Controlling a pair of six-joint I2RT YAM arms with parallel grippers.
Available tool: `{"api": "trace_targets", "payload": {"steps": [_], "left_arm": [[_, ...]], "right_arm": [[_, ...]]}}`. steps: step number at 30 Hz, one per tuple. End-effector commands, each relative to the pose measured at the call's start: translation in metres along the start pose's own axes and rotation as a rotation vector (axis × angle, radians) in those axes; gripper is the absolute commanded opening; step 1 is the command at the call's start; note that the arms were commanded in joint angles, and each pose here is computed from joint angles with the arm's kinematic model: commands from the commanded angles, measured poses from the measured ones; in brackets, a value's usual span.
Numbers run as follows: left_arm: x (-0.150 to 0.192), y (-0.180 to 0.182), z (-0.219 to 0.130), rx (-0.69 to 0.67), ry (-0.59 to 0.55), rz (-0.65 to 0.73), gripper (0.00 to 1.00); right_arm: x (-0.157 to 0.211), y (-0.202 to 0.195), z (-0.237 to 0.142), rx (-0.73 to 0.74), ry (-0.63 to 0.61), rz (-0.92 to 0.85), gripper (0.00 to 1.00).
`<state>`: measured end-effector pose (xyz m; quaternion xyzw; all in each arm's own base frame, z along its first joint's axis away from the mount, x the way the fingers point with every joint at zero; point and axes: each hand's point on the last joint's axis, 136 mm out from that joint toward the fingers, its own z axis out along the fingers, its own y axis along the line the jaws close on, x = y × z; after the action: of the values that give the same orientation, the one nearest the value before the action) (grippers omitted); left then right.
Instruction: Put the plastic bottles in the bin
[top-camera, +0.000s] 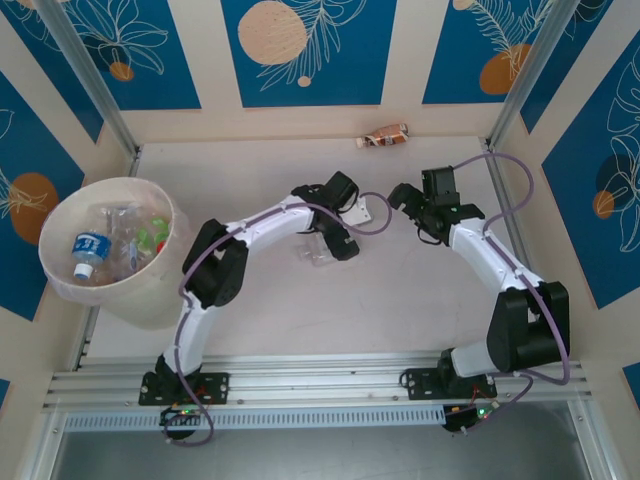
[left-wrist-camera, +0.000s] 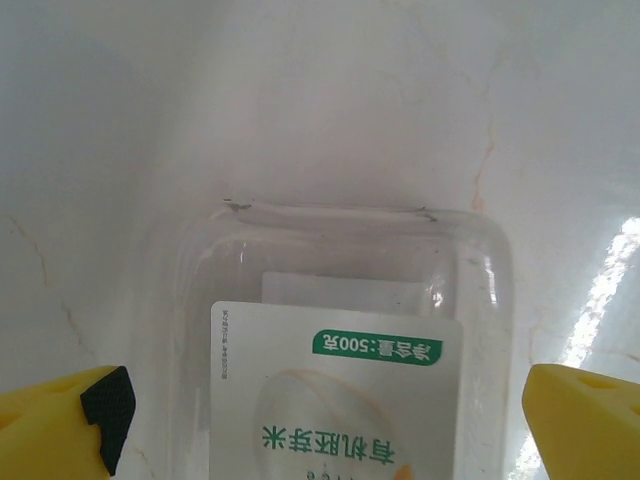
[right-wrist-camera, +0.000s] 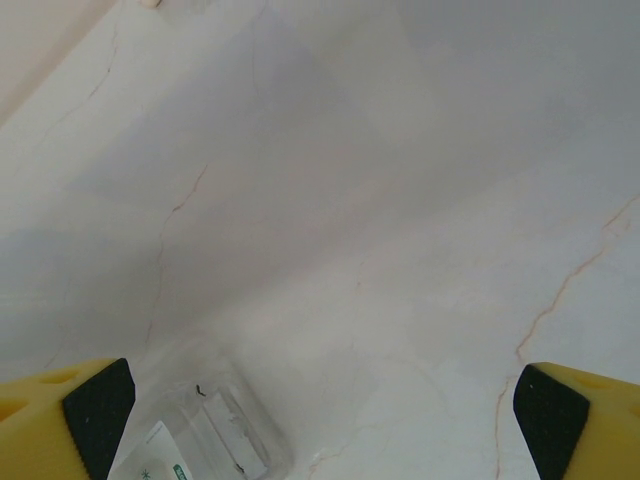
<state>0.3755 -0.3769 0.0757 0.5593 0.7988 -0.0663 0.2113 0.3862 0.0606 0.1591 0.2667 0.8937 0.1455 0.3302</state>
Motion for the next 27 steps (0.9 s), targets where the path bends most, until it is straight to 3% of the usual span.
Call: {"api": "trace_targets", "payload": {"steps": [1,7,11,15,21,27], "left_arm": [[0.012,0.006,0.007,-0.016,0.078,0.042,1.00],[0.010,0.004,0.033,0.041,0.108,0.045,0.99],[0.010,0.005,0.051,0.083,0.187,0.027,0.91],[-0.002,0.009,0.054,0.077,0.158,0.003,0.85],[-0.017,0.012,0.034,0.060,0.091,-0.034,0.64],[-0.035,0.012,-0.003,0.025,-0.051,-0.078,0.43]], "right_arm": [[-0.008,-0.007,-0.010,0.008,-0.045,0.026,1.00],[-0.009,-0.014,-0.024,0.010,-0.060,0.026,1.00],[-0.009,-0.020,-0.035,0.013,-0.082,0.021,1.00],[-0.008,-0.028,-0.042,0.029,-0.097,0.021,1.00],[-0.009,-0.036,-0.046,0.038,-0.116,0.033,1.00],[-0.009,-0.036,-0.042,0.029,-0.110,0.040,1.00]]}}
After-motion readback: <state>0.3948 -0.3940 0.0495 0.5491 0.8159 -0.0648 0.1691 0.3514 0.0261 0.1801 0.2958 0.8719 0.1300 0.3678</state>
